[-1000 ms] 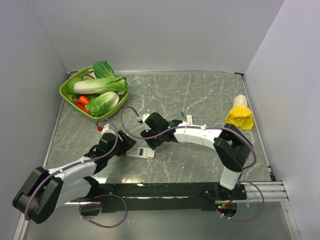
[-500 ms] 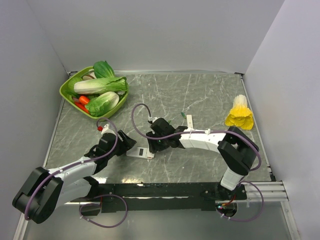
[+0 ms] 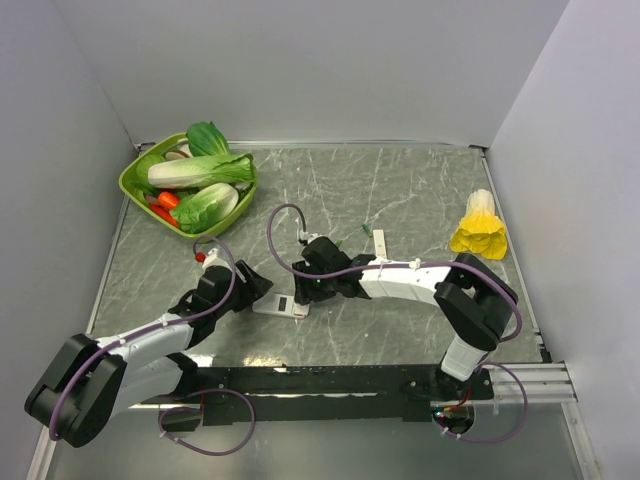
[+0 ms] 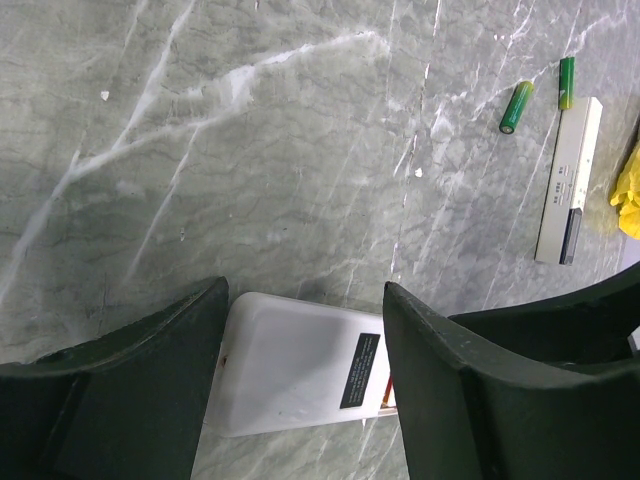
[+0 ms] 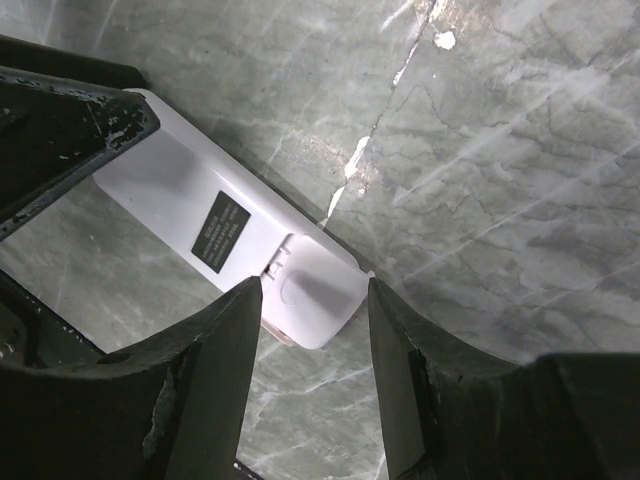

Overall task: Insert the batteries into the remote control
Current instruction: Load the battery cover into the remote control.

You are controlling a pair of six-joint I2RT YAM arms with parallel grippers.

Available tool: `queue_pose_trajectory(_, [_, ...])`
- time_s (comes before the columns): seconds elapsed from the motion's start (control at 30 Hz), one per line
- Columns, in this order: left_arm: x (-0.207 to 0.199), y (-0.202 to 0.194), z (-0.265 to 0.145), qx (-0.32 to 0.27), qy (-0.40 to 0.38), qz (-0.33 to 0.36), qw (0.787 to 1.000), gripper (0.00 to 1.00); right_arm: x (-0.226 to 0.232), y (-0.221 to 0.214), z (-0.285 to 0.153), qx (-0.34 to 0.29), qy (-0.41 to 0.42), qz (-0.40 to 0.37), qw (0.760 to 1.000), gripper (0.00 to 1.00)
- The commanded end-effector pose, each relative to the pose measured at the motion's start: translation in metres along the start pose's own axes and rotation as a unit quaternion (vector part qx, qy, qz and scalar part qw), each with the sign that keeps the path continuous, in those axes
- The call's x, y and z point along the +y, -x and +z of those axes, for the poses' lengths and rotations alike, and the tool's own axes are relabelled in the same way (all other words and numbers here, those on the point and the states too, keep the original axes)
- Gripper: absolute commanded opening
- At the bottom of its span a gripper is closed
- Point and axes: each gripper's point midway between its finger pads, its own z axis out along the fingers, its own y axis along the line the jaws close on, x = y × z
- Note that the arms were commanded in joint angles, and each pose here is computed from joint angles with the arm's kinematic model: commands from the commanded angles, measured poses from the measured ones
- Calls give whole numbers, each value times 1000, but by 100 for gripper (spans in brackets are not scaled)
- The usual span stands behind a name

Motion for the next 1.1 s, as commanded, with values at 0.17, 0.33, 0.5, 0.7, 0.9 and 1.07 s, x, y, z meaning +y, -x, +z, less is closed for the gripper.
queue_pose_trajectory(0.17, [21, -20, -3, 37, 33, 7, 999, 70, -10, -7, 0, 1, -19, 13, 1000, 53])
queue_pose_trajectory(0.33, [21, -20, -3, 38, 32, 7, 999, 70, -6, -13, 4, 9, -13, 11, 1000, 50])
queue_pose_trajectory(0.5, [21, -20, -4, 37, 30, 5, 999, 70, -5, -15, 6, 18, -13, 8, 1000, 49])
queue_pose_trajectory(0.7, [20, -20, -4, 37, 29, 4, 999, 70, -6, -21, 5, 30, -20, 6, 999, 48])
queue_pose_trajectory(0.9, [21, -22, -4, 40, 28, 2, 999, 70, -2, -23, 6, 38, -19, 5, 999, 47])
queue_pose_trajectory(1.07, [22, -24, -3, 44, 29, 0, 999, 70, 3, -23, 6, 41, -11, -2, 999, 47])
